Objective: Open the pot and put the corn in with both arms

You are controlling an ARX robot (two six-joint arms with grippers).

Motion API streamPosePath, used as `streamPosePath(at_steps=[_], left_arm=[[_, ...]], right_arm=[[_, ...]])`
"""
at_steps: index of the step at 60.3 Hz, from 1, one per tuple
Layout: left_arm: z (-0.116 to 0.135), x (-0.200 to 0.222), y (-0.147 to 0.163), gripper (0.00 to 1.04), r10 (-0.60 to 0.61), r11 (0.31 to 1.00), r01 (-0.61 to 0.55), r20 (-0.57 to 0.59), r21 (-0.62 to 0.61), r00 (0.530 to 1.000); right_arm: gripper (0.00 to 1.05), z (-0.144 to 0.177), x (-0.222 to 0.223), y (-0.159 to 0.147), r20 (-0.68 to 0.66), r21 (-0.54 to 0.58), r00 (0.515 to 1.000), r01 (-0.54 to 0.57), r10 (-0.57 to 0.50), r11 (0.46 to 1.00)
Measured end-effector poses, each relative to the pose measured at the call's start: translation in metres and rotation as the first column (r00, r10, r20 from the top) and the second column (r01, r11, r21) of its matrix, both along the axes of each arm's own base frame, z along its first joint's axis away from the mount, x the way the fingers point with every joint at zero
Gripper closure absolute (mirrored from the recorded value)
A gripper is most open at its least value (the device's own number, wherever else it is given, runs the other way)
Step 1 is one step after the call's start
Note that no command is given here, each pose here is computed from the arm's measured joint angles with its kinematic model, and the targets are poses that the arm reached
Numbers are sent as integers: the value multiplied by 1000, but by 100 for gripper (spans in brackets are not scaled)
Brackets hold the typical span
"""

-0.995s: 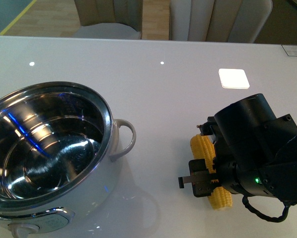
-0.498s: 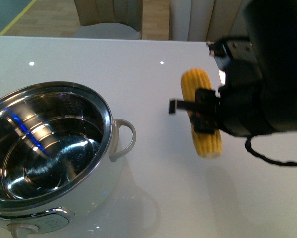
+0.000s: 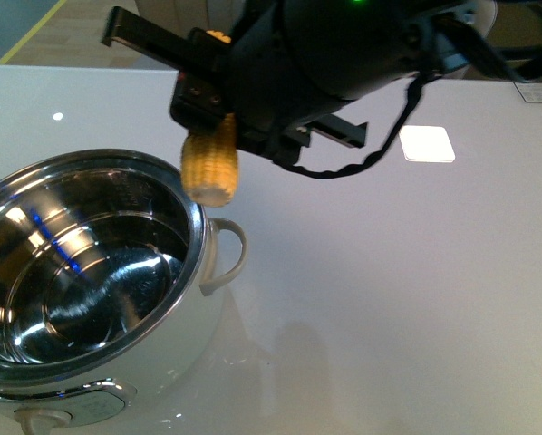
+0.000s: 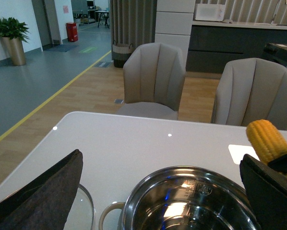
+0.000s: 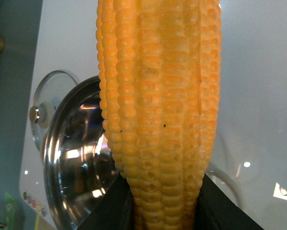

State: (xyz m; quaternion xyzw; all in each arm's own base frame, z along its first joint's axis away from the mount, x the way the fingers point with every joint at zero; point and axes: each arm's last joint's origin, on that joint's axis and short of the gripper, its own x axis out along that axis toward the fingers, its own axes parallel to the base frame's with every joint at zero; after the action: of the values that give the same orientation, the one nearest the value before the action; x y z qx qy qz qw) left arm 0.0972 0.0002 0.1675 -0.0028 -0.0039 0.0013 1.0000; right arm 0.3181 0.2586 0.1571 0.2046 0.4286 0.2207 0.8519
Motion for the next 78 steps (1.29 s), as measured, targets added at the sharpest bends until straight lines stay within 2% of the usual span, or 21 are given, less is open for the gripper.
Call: streamPosePath(at_steps=[21,40,55,61,67,78], left_arm=[[0,0,0,7,0,1000,0,0,0,1000],[0,0,0,7,0,1000,0,0,0,1000],[0,0,0,7,0,1000,0,0,0,1000],[0,0,0,7,0,1000,0,0,0,1000],[0,0,0,7,0,1000,0,0,0,1000],[0,0,0,7,0,1000,0,0,0,1000]], right_arm=[[86,-16,-2,48,-92,57,994,-61,66,997],[86,-41,-14,61,-159,25,981,-110,113,994],[46,-46,-16,57,-163,26,981,-104,107,994],[23,-42,-12,42,-159,60,985,-56,64,997],[9,-30,-8,26,-135,101,991,-8,21,995],[9,-1,-2,-21,-71,158,994,93,-83,983]])
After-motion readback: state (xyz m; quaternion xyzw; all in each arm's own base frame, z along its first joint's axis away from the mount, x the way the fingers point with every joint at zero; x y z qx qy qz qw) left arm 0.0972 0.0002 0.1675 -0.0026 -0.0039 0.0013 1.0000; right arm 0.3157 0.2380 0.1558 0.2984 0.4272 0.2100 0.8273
